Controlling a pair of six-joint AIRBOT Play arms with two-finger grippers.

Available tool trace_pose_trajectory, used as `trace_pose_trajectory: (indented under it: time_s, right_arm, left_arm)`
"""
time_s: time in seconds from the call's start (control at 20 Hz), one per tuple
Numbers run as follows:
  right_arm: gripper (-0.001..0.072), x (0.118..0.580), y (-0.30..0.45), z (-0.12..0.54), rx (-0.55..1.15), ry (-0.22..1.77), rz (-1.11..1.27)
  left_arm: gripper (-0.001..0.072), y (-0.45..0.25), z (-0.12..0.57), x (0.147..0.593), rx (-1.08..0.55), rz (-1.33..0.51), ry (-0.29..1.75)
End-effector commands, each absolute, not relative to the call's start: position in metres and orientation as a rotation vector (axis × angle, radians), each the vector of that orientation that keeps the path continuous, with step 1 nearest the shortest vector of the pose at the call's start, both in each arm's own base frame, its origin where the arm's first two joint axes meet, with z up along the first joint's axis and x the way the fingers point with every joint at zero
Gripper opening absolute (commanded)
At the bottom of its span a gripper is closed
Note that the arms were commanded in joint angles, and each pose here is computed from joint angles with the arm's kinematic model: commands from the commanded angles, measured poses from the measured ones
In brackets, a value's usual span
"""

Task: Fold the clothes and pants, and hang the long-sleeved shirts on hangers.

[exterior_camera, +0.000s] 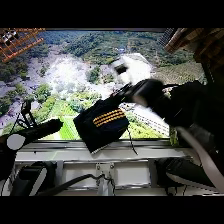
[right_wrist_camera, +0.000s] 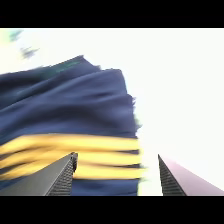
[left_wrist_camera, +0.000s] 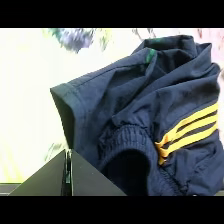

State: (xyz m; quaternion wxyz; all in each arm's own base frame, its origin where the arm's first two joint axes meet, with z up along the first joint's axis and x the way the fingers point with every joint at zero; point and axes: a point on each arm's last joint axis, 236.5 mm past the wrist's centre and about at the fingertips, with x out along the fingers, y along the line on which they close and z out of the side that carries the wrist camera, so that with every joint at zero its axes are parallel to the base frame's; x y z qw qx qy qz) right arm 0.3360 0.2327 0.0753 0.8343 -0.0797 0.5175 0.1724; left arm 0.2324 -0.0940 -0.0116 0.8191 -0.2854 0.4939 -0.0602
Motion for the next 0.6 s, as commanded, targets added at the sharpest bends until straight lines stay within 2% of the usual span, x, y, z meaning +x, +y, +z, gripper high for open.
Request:
trace_pose_trajectory:
  time_s: [0.0, 0.1, 0.15, 0.25, 0.4, 0.55]
  right_arm:
    - [0.0564, 0.386, 0.151, 0.062, 0.026, 1.135, 0.305]
    - [0.0604, 0.392, 0.145, 0.037, 0.215, 1.221, 0.422]
    - [0.0660, 0.394, 0.146, 0.025, 0.309, 1.251, 0.471]
    - [0.0676, 0.401, 0.153, 0.002, 0.456, 1.292, 0.547]
    - [0.0677, 0.397, 0.177, -0.025, 0.512, 1.351, 0.643]
    - [0.0680, 0.374, 0.201, -0.059, 0.502, 1.484, 0.704]
  left_arm:
    - [0.0008, -0.100, -0.008, 0.233, -0.645, -0.140, 1.048]
    - [0.0008, -0.101, -0.007, 0.233, -0.652, -0.145, 1.048]
    - [0.0009, -0.103, -0.006, 0.233, -0.640, -0.164, 1.043]
    - [0.0008, -0.108, -0.004, 0.233, -0.630, -0.195, 1.038]
    - [0.0008, -0.107, -0.003, 0.236, -0.632, -0.192, 1.028]
    - [0.0008, -0.106, -0.002, 0.237, -0.632, -0.190, 1.019]
